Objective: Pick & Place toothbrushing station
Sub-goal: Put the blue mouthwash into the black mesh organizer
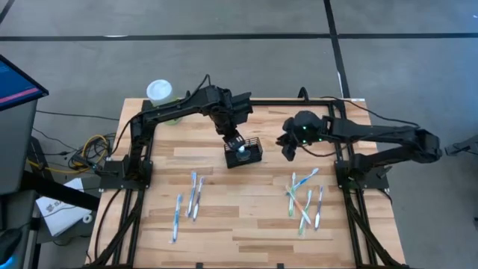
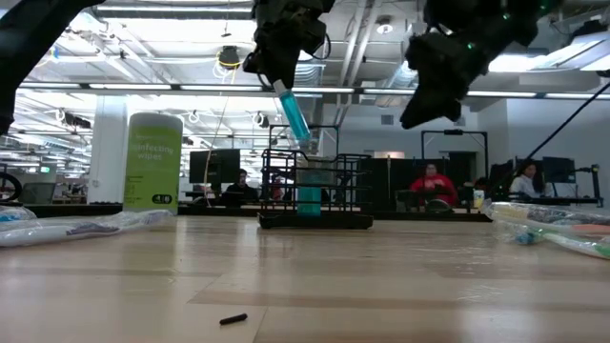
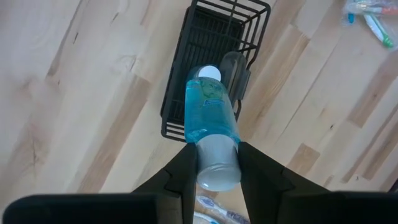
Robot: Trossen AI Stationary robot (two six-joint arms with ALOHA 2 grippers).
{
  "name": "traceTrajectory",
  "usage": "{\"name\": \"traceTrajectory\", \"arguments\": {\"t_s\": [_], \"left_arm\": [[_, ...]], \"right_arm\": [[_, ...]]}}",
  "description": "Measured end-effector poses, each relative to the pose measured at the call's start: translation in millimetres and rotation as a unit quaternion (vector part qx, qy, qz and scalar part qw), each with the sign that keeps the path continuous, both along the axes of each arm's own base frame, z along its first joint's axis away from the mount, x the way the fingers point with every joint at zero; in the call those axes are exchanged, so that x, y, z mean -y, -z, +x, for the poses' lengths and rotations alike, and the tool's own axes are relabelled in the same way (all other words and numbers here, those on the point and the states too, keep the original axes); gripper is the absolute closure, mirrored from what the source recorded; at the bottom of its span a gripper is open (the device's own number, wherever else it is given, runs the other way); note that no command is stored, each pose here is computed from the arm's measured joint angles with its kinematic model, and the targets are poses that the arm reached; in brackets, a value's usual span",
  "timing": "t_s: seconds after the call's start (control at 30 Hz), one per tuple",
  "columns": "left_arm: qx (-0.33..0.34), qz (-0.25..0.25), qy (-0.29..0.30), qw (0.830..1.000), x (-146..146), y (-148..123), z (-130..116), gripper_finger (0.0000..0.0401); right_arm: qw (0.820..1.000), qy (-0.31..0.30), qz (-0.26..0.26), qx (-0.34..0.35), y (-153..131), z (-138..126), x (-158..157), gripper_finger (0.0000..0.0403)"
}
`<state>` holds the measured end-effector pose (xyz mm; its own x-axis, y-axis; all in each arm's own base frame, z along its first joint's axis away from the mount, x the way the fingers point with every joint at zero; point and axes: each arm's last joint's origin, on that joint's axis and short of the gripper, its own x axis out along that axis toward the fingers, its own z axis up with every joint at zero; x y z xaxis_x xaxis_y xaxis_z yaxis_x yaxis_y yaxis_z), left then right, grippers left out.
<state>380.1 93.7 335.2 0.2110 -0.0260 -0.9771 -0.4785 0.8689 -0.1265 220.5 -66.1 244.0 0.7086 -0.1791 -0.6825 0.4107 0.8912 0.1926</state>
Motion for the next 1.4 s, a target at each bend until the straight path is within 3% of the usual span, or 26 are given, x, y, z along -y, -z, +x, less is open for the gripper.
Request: {"name": "traceTrajectory", "arguments": {"t_s": [0.07,0.23,0.93,1.4], "left_arm": [[0.0,0.001,0.004,1.0,-1,0,0,0.0315],[0.003,0.004,0.011,1.0,-4,0,0,0.0316],[0.017,0.005,0.006,1.0,-9,-1,1,0.0316],[0.02,0.006,0.01,1.0,-9,-1,1,0.0316]], "right_arm": [[1.0,0.007,0.018,0.015,8,-2,1,0.0387],[0.996,0.013,0.088,0.032,31,4,4,0.0392],[0.99,0.013,0.137,-0.032,103,45,13,0.0402],[0.988,0.008,0.153,-0.027,121,58,6,0.0403]]}}
